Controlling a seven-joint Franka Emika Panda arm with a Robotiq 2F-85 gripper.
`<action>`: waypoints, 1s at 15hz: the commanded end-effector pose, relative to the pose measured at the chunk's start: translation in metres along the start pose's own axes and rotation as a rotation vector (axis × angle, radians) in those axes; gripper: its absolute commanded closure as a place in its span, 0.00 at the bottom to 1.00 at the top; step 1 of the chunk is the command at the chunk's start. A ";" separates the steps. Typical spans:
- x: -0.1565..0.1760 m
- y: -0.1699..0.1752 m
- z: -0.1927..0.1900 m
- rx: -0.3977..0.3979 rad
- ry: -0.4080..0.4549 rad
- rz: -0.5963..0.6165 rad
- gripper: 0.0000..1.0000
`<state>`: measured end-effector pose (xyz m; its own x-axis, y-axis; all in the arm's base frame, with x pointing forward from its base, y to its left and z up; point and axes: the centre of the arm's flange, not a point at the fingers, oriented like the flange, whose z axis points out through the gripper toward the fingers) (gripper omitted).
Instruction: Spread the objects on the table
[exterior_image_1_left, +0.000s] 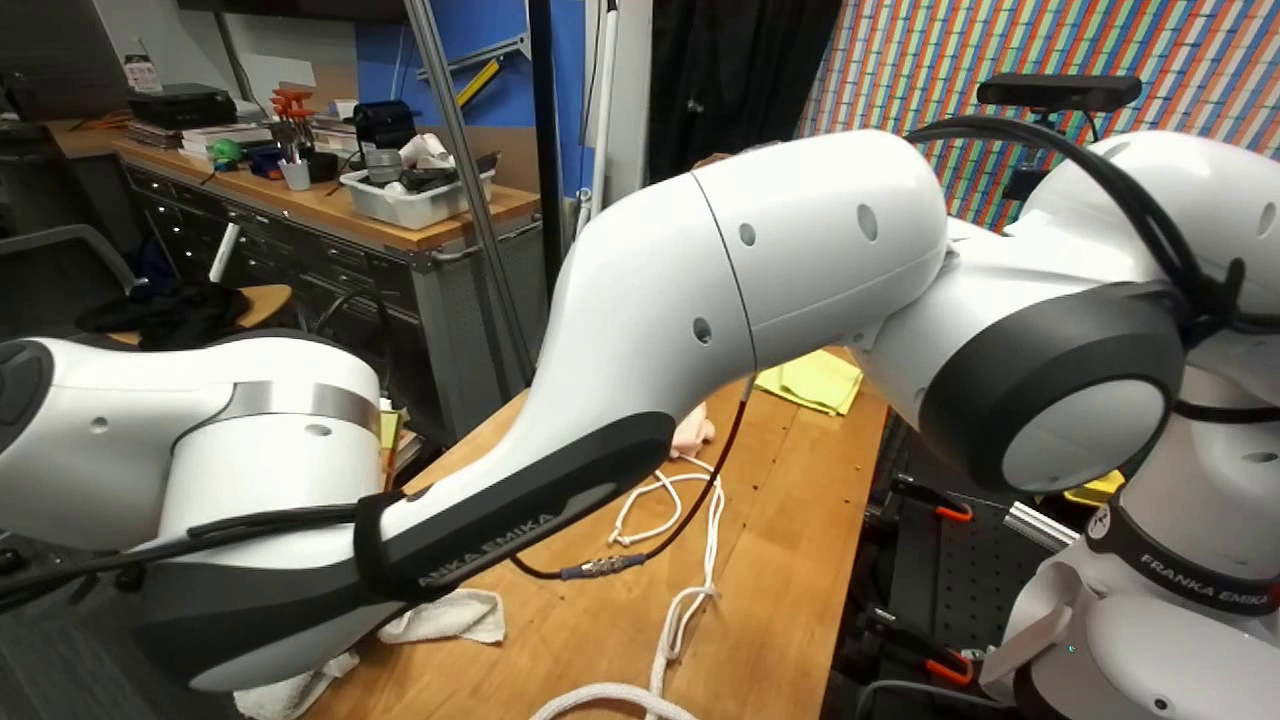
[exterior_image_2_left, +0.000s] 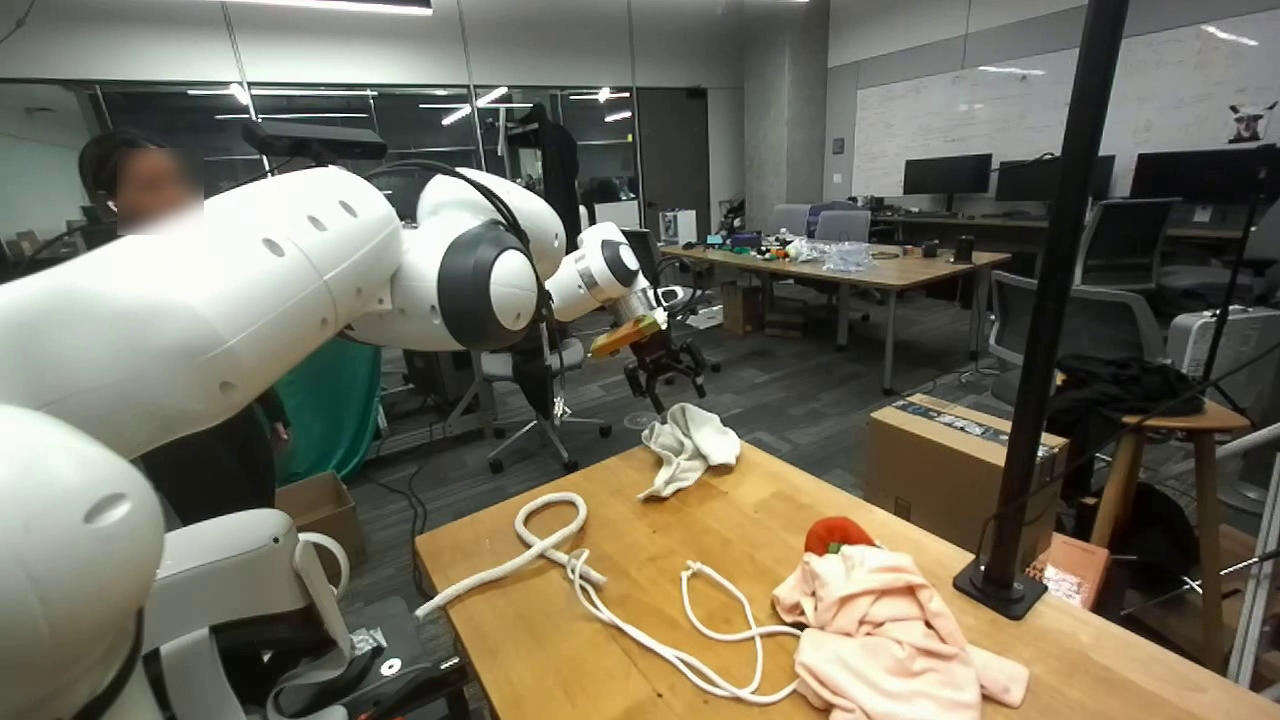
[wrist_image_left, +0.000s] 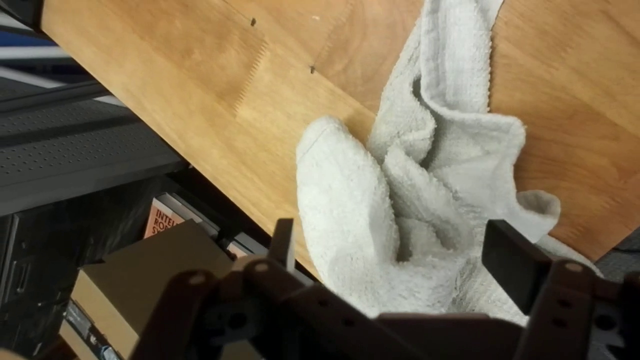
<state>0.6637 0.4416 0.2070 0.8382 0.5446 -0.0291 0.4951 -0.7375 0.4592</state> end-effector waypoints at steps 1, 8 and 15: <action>0.008 0.015 -0.009 0.009 -0.044 0.001 0.00; -0.040 0.071 0.018 0.028 -0.076 0.056 0.00; -0.092 0.163 0.073 0.101 -0.130 0.069 0.00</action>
<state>0.7219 0.3046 0.2094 0.8967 0.4324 -0.0945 0.4273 -0.7900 0.4398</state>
